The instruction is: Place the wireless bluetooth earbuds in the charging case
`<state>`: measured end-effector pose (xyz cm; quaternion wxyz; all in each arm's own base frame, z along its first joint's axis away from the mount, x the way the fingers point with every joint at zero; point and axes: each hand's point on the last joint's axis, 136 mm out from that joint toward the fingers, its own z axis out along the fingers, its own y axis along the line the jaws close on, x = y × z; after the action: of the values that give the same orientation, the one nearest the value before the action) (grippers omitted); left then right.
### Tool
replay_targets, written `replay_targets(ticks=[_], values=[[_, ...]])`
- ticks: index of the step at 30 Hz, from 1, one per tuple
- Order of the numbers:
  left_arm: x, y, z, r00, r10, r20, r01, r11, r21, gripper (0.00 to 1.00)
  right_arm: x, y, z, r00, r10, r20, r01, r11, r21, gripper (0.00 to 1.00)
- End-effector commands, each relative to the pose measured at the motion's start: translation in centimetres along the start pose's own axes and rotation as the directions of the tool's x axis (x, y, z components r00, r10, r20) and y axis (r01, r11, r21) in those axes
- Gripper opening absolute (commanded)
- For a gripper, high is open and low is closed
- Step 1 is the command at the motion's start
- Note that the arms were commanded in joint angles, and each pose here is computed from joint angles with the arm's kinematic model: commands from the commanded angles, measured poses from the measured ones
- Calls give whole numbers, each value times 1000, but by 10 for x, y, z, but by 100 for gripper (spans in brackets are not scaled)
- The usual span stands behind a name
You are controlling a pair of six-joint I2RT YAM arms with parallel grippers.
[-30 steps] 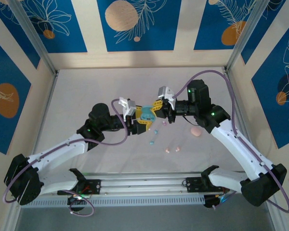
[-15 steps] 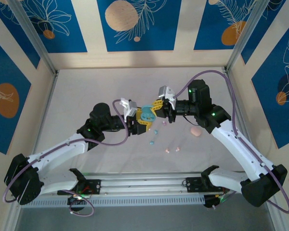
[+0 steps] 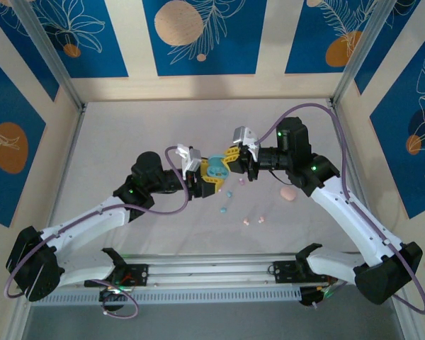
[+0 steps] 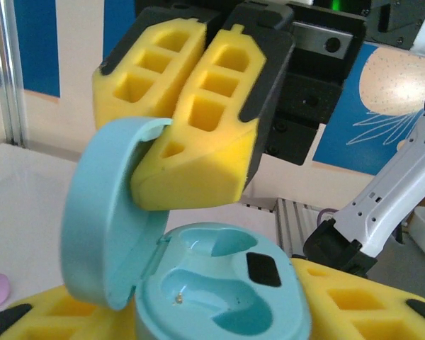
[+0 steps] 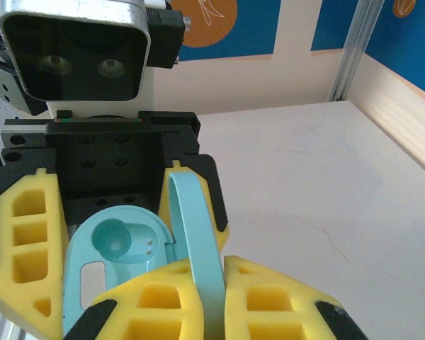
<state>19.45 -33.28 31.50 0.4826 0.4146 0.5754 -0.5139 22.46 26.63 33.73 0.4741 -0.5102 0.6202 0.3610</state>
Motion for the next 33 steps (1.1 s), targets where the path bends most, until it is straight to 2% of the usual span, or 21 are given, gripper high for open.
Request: replay_targets(ticks=[1,6,8,12,14,16,18,21,23,25,28,33], values=[[-9,-4,1,999,28,17,-28,999,16,42,1,5,-1,1000,12,1,-12,1000,-20,8],[-9,-2,-1,999,41,27,-41,999,-5,37,-1,1,-2,999,48,-1,-48,999,8,18],[-8,0,-2,998,46,37,-45,999,-17,36,-4,-3,-5,996,84,-2,-84,996,41,35],[-3,6,-5,997,49,53,-46,997,-60,36,-18,-11,-18,979,200,33,-202,972,122,53],[0,11,-7,997,46,67,-40,995,-92,35,-22,-25,-31,944,320,77,-329,920,215,61],[5,18,-11,996,42,79,-31,990,-135,35,-13,-45,-48,869,477,130,-491,806,329,65],[7,23,-15,995,43,91,-27,985,-173,35,9,-60,-65,767,619,166,-626,668,401,64],[7,26,-24,993,53,108,-29,975,-220,34,68,-75,-84,553,800,231,-781,403,476,51],[8,27,-30,991,60,115,-30,968,-248,34,112,-75,-84,375,890,258,-858,228,459,46],[6,26,-35,990,66,122,-31,964,-266,34,142,-67,-72,249,943,220,-896,138,423,42],[1,23,-41,989,80,126,-42,959,-280,34,177,-56,-46,162,980,116,-893,96,439,37],[-10,18,-48,985,107,137,-63,954,-292,34,220,-46,-4,140,987,-77,-798,158,582,34]])
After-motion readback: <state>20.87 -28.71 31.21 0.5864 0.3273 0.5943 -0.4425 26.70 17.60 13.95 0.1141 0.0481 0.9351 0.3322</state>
